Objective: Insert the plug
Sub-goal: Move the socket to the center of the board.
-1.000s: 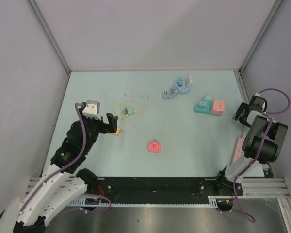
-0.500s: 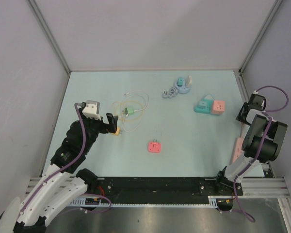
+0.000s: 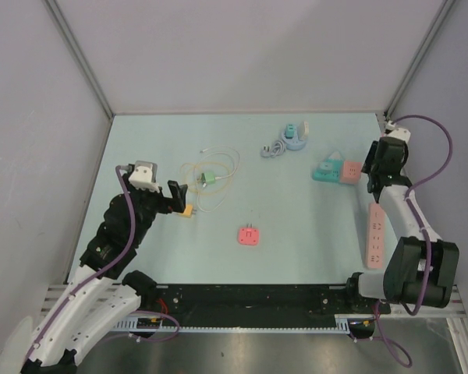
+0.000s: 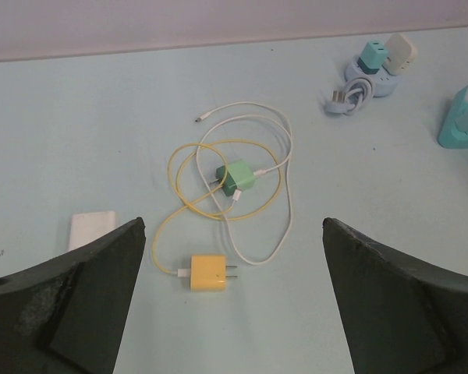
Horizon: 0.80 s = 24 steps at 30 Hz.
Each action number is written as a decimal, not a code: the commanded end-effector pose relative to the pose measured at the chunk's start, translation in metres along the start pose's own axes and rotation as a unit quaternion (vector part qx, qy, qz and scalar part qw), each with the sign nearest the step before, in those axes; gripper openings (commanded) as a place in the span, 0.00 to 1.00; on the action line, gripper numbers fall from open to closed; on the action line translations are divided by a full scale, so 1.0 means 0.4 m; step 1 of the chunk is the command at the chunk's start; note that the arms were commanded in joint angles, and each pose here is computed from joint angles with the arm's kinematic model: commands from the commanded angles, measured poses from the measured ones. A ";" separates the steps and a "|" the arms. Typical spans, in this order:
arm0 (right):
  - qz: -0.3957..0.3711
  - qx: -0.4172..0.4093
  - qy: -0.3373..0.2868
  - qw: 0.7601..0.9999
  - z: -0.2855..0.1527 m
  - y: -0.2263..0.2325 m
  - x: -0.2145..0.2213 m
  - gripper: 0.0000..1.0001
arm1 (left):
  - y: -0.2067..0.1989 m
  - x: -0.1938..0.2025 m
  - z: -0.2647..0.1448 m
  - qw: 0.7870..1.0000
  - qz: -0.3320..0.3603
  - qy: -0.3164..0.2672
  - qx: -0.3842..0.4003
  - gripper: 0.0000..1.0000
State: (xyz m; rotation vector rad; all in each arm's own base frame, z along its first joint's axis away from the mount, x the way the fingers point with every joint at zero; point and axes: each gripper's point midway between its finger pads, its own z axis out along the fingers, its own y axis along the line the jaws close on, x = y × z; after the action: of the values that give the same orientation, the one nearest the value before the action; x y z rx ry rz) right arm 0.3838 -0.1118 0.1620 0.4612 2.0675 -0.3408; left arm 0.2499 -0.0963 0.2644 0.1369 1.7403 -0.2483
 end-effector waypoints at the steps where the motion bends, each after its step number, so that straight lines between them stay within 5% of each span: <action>1: 0.010 -0.046 -0.087 0.995 -0.090 0.083 -0.080 0.00 | -0.003 -0.028 -0.001 1.000 -0.003 -0.020 0.008 1.00; 7: -0.108 -0.228 -0.105 0.962 -0.207 0.312 -0.036 0.00 | -0.004 -0.024 0.004 1.000 -0.005 -0.015 0.011 1.00; 11: -0.190 -0.356 -0.083 0.911 -0.285 0.498 0.061 0.00 | -0.002 -0.015 0.012 1.000 -0.006 -0.008 0.010 1.00; 18: -0.277 -0.442 -0.060 0.851 -0.294 0.746 0.190 0.00 | 0.001 -0.005 0.021 1.000 -0.004 -0.003 0.006 1.00; 24: -0.301 -0.475 -0.059 0.825 -0.270 0.933 0.254 0.00 | 0.007 0.007 0.032 1.000 -0.001 0.005 -0.001 1.00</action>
State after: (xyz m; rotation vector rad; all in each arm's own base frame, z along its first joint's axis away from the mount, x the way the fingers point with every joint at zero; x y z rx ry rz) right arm 0.3775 0.2291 0.0673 -0.7986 2.1508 0.2604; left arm 0.2570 -0.0967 0.2554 0.1422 1.7747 -0.2472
